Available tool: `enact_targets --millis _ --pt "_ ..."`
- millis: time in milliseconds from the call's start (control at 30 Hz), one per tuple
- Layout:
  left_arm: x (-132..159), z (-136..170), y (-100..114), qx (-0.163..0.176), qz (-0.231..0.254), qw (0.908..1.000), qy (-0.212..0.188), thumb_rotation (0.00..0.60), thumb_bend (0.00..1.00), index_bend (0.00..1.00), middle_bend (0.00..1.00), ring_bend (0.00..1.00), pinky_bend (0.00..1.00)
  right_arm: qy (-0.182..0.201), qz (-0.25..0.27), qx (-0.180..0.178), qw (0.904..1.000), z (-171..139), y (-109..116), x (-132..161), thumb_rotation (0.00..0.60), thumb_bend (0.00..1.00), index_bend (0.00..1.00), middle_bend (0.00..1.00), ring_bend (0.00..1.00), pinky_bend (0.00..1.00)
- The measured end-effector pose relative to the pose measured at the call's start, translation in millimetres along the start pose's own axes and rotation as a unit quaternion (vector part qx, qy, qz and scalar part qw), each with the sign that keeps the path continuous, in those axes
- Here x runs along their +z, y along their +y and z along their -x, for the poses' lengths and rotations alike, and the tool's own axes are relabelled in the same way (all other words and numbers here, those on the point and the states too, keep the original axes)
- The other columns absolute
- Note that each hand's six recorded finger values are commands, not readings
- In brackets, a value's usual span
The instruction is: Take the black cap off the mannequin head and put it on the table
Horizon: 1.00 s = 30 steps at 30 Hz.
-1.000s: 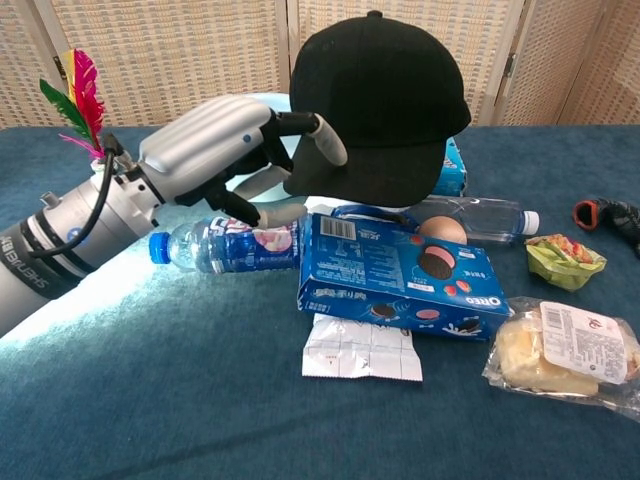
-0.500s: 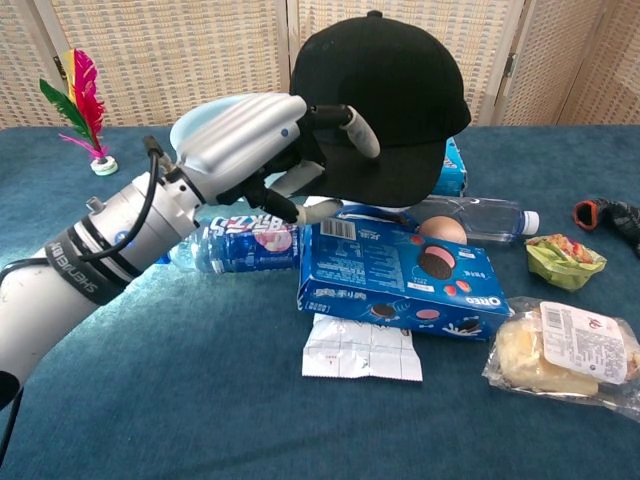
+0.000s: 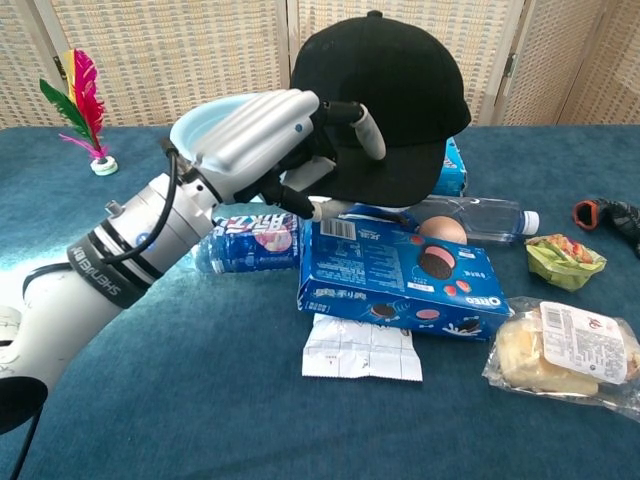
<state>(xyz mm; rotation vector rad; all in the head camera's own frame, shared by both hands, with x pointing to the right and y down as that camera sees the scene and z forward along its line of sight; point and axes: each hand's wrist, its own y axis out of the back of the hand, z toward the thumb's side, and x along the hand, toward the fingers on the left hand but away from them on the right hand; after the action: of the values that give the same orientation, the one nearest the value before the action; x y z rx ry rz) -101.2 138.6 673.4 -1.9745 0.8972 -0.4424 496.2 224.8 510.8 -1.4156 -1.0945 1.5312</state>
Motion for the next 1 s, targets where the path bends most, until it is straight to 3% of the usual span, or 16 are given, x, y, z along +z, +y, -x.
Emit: enact_targets --millis 567,1000 --pt "-7 -2 7 0.022 0.020 0.9994 0.019 0.600 0.27 0.50 1.00 1.00 1.00 0.007 -0.001 0.001 1.0000 3 1 7 0.600 0.18 0.31 0.31 0.28 0.41" --pt "-15 -1 26 0.049 0.039 0.9975 0.032 0.600 0.31 0.57 1.00 1.00 1.00 0.010 -0.001 -0.001 1.0000 4 2 10 0.600 0.18 0.31 0.31 0.28 0.41"
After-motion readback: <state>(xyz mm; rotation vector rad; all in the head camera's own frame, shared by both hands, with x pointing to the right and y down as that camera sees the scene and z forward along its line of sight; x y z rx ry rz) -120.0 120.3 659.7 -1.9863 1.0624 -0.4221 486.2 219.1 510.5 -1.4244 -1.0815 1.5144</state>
